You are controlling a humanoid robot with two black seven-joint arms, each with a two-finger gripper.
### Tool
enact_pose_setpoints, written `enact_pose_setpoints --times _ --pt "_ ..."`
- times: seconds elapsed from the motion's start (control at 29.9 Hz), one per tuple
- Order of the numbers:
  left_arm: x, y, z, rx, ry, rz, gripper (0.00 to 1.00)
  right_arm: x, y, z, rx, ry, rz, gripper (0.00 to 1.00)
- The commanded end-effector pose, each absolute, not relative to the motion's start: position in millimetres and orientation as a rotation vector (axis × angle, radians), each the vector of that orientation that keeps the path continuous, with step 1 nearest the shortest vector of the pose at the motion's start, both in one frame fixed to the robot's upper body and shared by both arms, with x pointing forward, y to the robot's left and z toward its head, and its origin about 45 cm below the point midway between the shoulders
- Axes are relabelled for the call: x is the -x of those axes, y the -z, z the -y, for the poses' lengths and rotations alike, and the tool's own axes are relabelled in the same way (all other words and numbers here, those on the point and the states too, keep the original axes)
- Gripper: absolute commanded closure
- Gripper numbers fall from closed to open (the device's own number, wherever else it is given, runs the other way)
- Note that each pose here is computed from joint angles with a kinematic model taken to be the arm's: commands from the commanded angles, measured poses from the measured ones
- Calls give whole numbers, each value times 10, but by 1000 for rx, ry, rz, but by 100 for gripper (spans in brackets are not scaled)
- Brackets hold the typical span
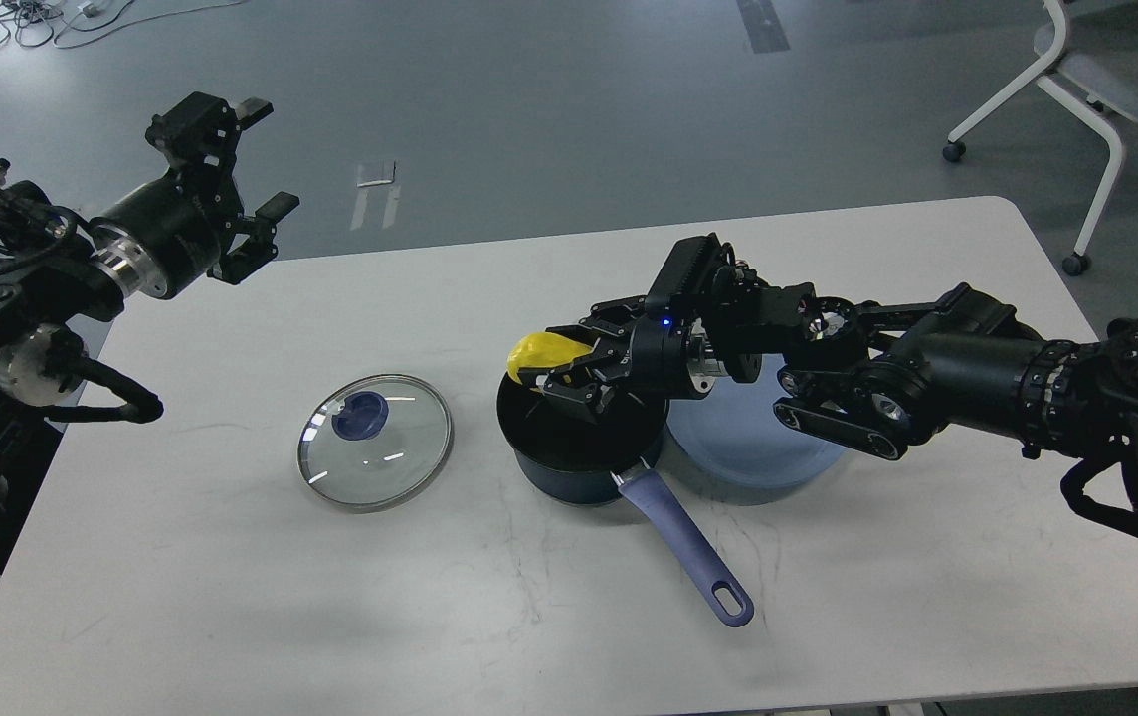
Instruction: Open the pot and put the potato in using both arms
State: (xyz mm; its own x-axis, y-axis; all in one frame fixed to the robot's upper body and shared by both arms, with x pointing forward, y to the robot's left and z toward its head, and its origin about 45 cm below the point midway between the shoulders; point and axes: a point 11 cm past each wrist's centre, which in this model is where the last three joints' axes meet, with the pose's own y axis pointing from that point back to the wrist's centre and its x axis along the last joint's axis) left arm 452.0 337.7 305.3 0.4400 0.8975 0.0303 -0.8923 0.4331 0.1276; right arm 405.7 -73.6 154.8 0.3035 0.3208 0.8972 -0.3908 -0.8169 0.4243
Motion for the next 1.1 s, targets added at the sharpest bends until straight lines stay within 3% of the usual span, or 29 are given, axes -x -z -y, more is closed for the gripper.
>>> enact_pose_setpoints --times 0.0,0.17,0.37,0.53,0.7,1.07 --pt "-4524 -3068 -3388 -125 -1121 -57 2 -4072 -1486 800 -1958 -1554 46 0" --pt "-4530 -3075 -3377 -117 -1121 -63 2 -4083 -1542 754 -2016 -1519 121 0" --pt "-4546 -3021 -3319 -77 -1131 -111 2 -4166 -1986 493 -2340 -1286 538 0" --pt "-4486 -2668 -3186 -41 -1157 -236 2 -4583 -2530 700 -2611 -633 1261 0" --pt "-4445 -2395 -2985 -11 -1179 -339 2 -4702 -2548 1079 -2779 126 1612 0" --pt "-4399 -2317 -2974 33 -1175 -511 2 -4641 -2145 1393 -2661 814 1703 0"
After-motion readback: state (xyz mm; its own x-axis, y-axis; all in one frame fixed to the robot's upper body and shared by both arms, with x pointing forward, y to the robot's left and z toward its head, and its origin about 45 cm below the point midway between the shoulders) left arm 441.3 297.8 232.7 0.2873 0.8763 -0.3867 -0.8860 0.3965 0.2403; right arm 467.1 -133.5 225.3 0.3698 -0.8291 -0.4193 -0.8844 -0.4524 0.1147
